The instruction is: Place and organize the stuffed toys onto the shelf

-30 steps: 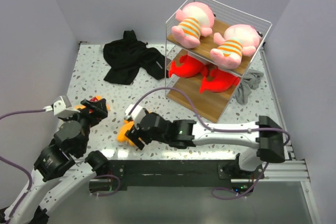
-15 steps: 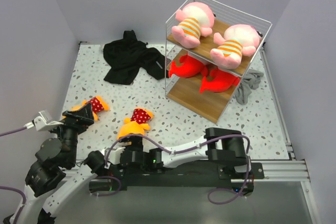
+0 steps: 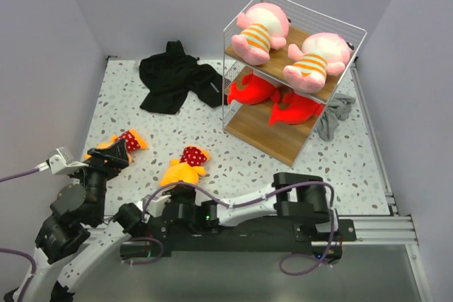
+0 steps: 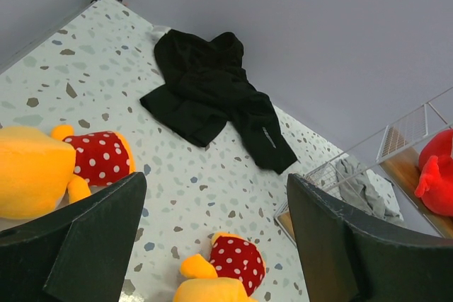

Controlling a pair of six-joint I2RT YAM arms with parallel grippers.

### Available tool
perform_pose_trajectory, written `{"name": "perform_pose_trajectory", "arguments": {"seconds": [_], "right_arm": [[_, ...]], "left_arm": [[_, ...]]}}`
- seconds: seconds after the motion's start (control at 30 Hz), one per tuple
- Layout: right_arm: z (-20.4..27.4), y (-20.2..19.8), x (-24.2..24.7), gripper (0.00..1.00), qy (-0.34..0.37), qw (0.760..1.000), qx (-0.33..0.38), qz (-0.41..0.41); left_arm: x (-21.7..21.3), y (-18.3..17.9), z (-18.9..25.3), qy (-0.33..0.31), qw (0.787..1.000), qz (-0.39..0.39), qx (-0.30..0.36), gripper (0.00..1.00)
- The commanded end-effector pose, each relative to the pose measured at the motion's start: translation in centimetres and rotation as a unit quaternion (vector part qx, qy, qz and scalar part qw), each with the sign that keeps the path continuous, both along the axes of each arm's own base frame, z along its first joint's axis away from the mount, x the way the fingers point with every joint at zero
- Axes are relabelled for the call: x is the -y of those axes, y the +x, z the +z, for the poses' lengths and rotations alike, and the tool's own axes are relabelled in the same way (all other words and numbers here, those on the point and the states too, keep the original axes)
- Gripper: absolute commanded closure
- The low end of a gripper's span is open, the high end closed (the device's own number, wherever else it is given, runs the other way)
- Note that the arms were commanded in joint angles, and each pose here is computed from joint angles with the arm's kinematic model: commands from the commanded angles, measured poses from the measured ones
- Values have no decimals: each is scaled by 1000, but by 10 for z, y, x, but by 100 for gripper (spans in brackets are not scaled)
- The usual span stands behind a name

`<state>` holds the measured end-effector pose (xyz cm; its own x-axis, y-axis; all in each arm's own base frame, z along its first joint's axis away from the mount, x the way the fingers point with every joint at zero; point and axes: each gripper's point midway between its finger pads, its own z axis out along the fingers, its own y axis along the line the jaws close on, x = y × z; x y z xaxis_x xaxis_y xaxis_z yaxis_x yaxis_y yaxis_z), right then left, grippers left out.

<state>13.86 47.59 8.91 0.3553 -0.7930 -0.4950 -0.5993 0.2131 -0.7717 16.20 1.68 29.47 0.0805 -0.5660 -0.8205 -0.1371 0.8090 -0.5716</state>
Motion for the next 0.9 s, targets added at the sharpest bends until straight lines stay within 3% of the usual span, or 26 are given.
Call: {"name": "perform_pose_trajectory", "arguments": {"seconds": [0.0,0.03,0.13,0.2,0.33,0.4,0.53,0.77,0.87], "right_arm": [[80,-48,-9,88,130,971,-195,48],[95,-58,-6,88,158,958,-235,53],[99,-75,8,88,156,932,-324,47],[91,-75,20,89,138,919,-369,28],[74,-80,27,89,133,858,-496,16],[61,-72,30,88,126,847,-517,2],[42,-36,28,80,138,837,-528,-38],[52,45,31,57,176,865,-455,-118],[65,79,29,41,189,875,-425,-136]], "left_arm": [[3,5,2,13,1000,-1,0,15],[3,4,2,13,1000,-1,0,15],[4,5,2,13,1000,-3,2,15],[4,5,2,13,1000,-4,2,15],[6,5,3,13,1000,-8,3,15],[7,6,1,14,1000,-8,1,15],[6,5,2,12,1000,-8,2,15],[7,5,2,11,1000,-11,3,15],[8,6,1,12,1000,-11,0,15]]}}
